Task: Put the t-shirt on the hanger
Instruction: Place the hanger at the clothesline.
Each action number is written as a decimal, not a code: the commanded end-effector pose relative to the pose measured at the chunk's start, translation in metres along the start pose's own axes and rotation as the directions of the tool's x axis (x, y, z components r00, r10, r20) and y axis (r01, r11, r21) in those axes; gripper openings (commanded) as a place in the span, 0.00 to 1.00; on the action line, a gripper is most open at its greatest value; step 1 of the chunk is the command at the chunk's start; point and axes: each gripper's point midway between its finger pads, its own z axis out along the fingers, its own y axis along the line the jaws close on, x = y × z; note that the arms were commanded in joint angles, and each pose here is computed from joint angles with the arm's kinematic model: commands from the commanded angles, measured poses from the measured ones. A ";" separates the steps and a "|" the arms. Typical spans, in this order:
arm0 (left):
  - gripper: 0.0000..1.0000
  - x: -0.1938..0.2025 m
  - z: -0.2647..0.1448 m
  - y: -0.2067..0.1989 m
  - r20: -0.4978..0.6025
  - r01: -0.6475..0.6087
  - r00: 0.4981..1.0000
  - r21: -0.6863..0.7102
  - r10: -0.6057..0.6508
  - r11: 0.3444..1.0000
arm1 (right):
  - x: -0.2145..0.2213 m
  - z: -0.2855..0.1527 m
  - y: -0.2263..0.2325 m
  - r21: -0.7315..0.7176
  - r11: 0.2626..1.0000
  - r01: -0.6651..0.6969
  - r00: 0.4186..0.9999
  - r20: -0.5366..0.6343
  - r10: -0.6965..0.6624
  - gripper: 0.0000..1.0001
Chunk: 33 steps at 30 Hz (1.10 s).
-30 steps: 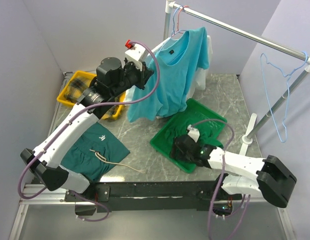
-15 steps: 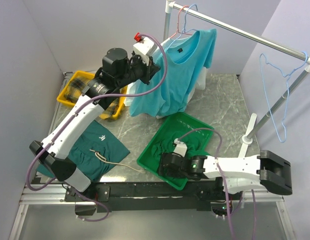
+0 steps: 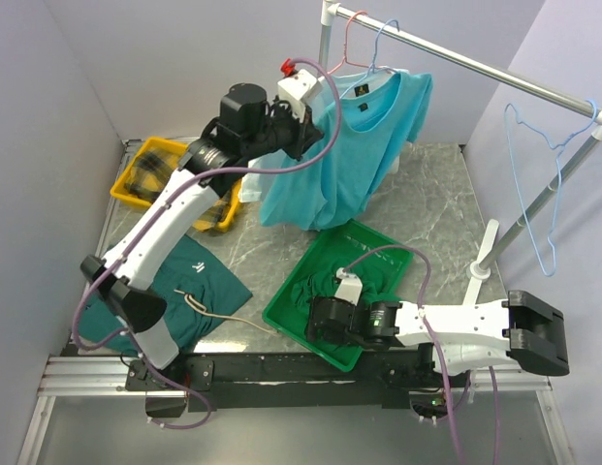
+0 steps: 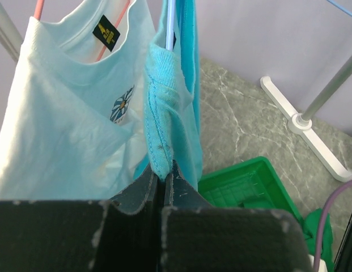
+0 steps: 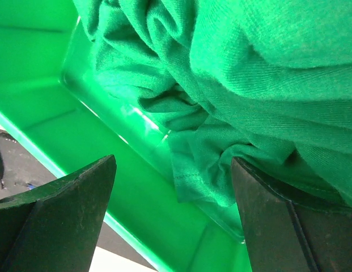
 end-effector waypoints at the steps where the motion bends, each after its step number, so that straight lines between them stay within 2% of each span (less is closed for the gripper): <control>1: 0.01 -0.036 0.011 -0.002 0.097 0.010 0.995 0.023 -0.012 1.000 | -0.017 -0.010 0.014 -0.030 0.999 -0.012 0.998 0.064 0.014 0.90; 9: 0.01 -0.040 0.037 0.000 0.129 0.041 0.991 0.042 -0.047 0.998 | -0.021 -0.013 0.014 -0.032 0.999 -0.018 0.997 0.081 0.020 0.90; 21: 0.01 -0.021 0.055 0.005 0.081 0.055 0.995 0.039 -0.058 0.998 | -0.021 -0.011 0.023 -0.047 0.999 -0.013 0.997 0.081 0.017 0.90; 25: 0.34 -0.020 0.050 0.006 0.086 0.056 0.995 0.025 -0.058 0.998 | -0.024 -0.012 0.022 -0.047 0.999 -0.011 0.995 0.097 0.015 0.90; 29: 0.55 -0.033 0.036 0.003 0.127 0.060 0.990 0.025 -0.063 0.998 | -0.029 -0.015 0.021 -0.042 0.999 -0.007 0.993 0.114 0.012 0.90; 30: 0.71 -0.040 0.030 0.002 0.141 0.061 0.988 0.025 -0.064 0.998 | -0.031 -0.016 0.022 -0.044 0.999 -0.007 0.992 0.122 0.013 0.90; 32: 0.96 -0.047 0.024 0.000 0.154 0.070 0.985 0.031 -0.074 0.997 | -0.034 -0.018 0.021 -0.039 0.999 -0.006 0.991 0.134 0.011 0.90; 33: 0.96 -0.052 0.019 -0.003 0.162 0.073 0.984 0.037 -0.078 0.997 | -0.037 -0.020 0.021 -0.040 0.999 -0.008 0.989 0.144 0.014 0.90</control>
